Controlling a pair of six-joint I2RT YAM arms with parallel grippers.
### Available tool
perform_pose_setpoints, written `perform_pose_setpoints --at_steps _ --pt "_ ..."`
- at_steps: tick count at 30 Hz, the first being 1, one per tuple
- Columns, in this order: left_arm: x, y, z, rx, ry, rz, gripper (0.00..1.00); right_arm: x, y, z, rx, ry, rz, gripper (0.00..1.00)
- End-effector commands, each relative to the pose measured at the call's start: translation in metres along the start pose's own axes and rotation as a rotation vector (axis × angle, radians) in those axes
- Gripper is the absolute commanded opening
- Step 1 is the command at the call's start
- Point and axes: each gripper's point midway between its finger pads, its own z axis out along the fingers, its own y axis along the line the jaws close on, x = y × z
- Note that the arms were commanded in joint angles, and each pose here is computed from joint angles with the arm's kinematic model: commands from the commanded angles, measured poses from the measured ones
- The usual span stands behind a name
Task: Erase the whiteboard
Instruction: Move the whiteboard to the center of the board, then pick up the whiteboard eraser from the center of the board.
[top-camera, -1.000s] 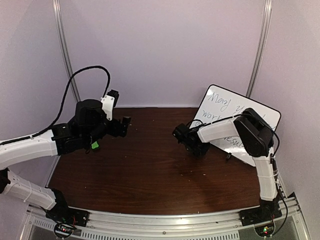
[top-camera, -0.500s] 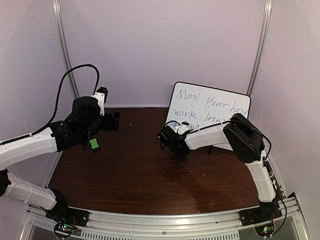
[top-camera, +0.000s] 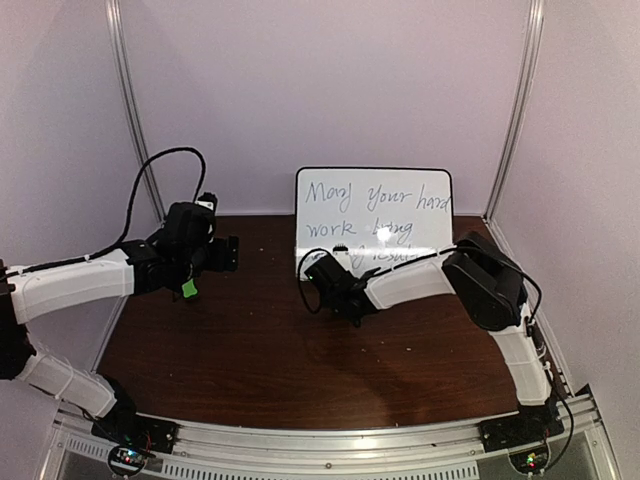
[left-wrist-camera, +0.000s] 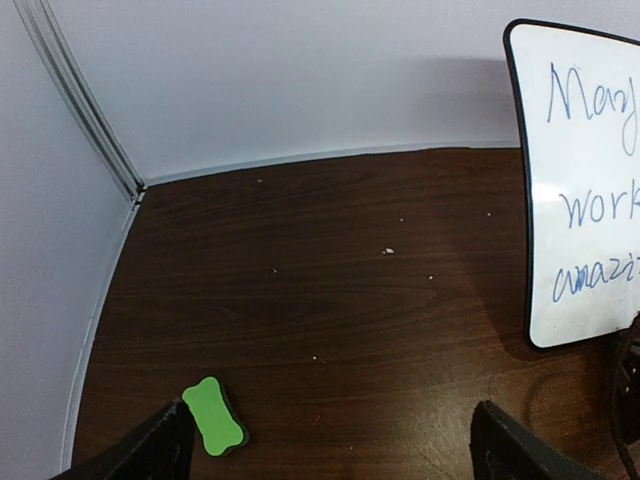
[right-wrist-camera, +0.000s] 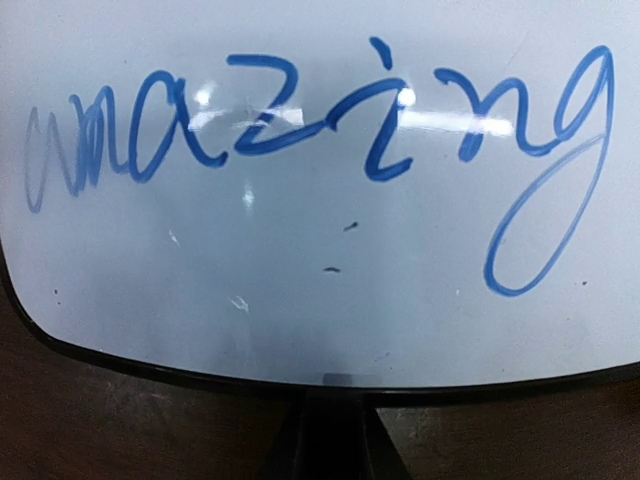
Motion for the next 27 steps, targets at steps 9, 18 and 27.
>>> perform_pose_setpoints --at_steps 9,18,27 --pt "-0.002 0.026 0.013 -0.096 0.007 -0.140 0.98 0.073 0.035 -0.027 -0.280 0.190 -0.293 0.00" --pt "0.016 0.050 0.022 -0.183 0.046 -0.231 0.98 0.077 0.041 -0.042 -0.315 0.190 -0.362 0.00" --pt "0.061 0.066 0.051 -0.324 0.219 -0.324 0.98 0.071 0.056 -0.051 -0.338 0.159 -0.373 0.00"
